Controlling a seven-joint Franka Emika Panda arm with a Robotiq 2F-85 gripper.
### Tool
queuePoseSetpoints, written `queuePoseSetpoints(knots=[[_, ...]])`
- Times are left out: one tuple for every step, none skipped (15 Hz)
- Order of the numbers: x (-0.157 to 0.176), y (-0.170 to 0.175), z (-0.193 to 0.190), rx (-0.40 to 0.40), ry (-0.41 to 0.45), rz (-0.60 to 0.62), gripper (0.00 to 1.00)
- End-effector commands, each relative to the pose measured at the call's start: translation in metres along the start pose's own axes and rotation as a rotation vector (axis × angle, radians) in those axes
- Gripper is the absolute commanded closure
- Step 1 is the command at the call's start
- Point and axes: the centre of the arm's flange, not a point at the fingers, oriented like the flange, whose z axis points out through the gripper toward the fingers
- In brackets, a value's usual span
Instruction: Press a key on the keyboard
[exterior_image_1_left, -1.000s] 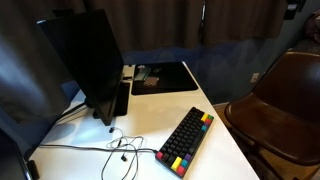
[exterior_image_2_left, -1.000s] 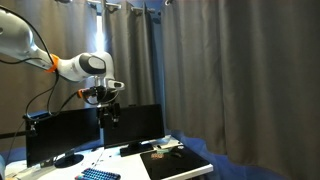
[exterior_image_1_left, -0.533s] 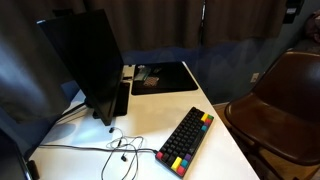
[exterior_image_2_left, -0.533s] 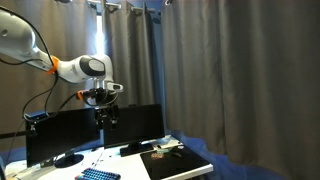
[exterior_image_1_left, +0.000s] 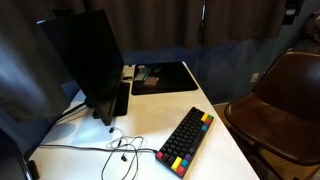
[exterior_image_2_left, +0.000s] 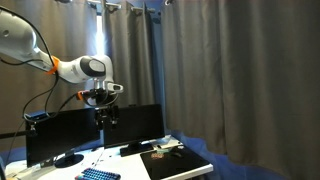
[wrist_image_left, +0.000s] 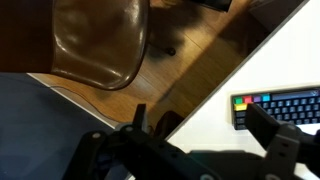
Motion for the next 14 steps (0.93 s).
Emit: queuePoseSetpoints(knots=[[0.000, 0.000, 0.000, 0.000, 0.000, 0.000, 0.00], [0.000, 0.000, 0.000, 0.000, 0.000, 0.000, 0.00], [0.000, 0.000, 0.000, 0.000, 0.000, 0.000, 0.00], [0.000, 0.000, 0.000, 0.000, 0.000, 0.000, 0.00], [0.000, 0.000, 0.000, 0.000, 0.000, 0.000, 0.00], [0.001, -0.007, 0.001, 0.018, -0.004, -0.040, 0.00], [0.002, -0.019, 0.004, 0.036, -0.004, -0.087, 0.00], [0.005, -0.042, 0.009, 0.063, -0.007, -0.163, 0.00], [0.006, -0.063, 0.013, 0.082, -0.009, -0.211, 0.00], [0.007, -0.085, 0.017, 0.104, -0.007, -0.260, 0.00], [0.009, -0.109, 0.023, 0.124, -0.008, -0.311, 0.00], [0.010, -0.131, 0.028, 0.146, -0.008, -0.362, 0.00], [0.014, -0.152, 0.035, 0.163, -0.005, -0.414, 0.00], [0.016, -0.170, 0.042, 0.173, -0.002, -0.469, 0.00]])
